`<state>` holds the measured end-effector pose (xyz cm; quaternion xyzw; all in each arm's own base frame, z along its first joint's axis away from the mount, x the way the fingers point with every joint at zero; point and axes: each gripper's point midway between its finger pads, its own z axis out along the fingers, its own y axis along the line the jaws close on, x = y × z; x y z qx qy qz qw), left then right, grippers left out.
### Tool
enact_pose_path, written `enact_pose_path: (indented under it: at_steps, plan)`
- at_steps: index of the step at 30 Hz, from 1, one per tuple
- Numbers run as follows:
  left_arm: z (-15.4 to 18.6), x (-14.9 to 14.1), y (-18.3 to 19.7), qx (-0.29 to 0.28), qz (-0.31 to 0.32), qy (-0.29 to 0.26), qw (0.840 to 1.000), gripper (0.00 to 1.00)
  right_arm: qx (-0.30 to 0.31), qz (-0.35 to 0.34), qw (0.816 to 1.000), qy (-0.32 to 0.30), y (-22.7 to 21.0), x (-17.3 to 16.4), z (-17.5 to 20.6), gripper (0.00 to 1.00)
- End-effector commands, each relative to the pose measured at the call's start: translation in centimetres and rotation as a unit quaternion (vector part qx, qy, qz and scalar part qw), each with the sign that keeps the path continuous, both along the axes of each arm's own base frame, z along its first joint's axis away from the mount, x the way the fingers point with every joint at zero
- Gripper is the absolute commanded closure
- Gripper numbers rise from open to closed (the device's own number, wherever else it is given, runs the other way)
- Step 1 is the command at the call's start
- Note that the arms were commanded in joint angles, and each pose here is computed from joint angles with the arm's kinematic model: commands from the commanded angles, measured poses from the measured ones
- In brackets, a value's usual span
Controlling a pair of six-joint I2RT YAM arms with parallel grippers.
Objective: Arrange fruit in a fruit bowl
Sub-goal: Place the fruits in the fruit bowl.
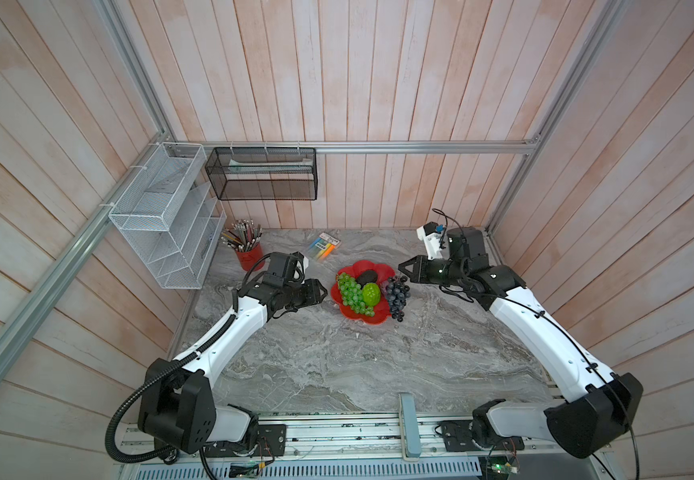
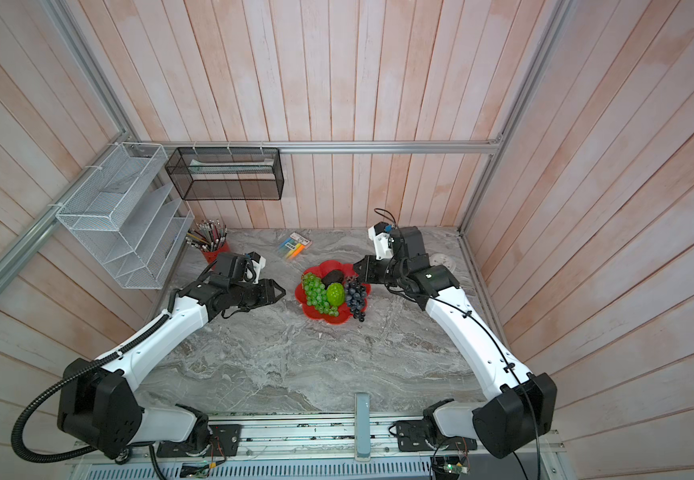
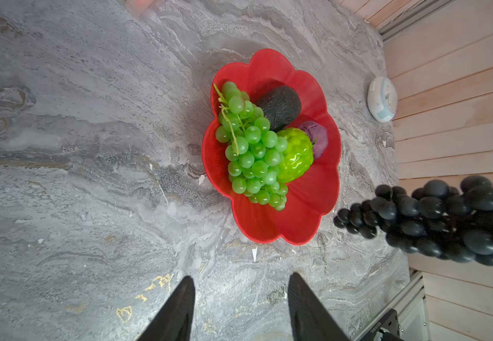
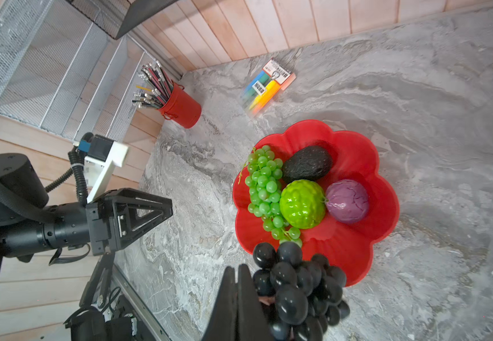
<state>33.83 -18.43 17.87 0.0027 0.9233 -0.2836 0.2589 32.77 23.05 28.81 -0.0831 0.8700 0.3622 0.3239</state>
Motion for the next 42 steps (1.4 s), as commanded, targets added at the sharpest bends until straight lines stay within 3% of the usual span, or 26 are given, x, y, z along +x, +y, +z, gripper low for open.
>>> enact_pose_path:
  at_steps: [1, 26, 35, 42]
  plan:
    - [0.8, 0.0, 0.5, 0.006, 0.002, -0.016, 1.0, 0.47, 0.029, 0.024, 0.999, -0.009, 1.9, -0.2, 1.9, 1.0]
    - [0.4, -0.4, 1.0, 0.002, 0.014, -0.025, 1.0, 0.47, 0.078, 0.111, 0.991, 0.017, 10.1, -0.6, 0.0, 1.0]
    - [0.1, -0.5, 0.9, -0.001, 0.017, -0.022, 1.0, 0.47, 0.074, 0.108, 0.991, 0.026, 8.5, -0.2, -1.6, 1.0]
    - [-0.1, -0.2, 0.7, -0.005, 0.017, -0.017, 1.0, 0.47, 0.056, 0.108, 0.991, 0.048, 5.8, 0.2, -5.5, 1.0]
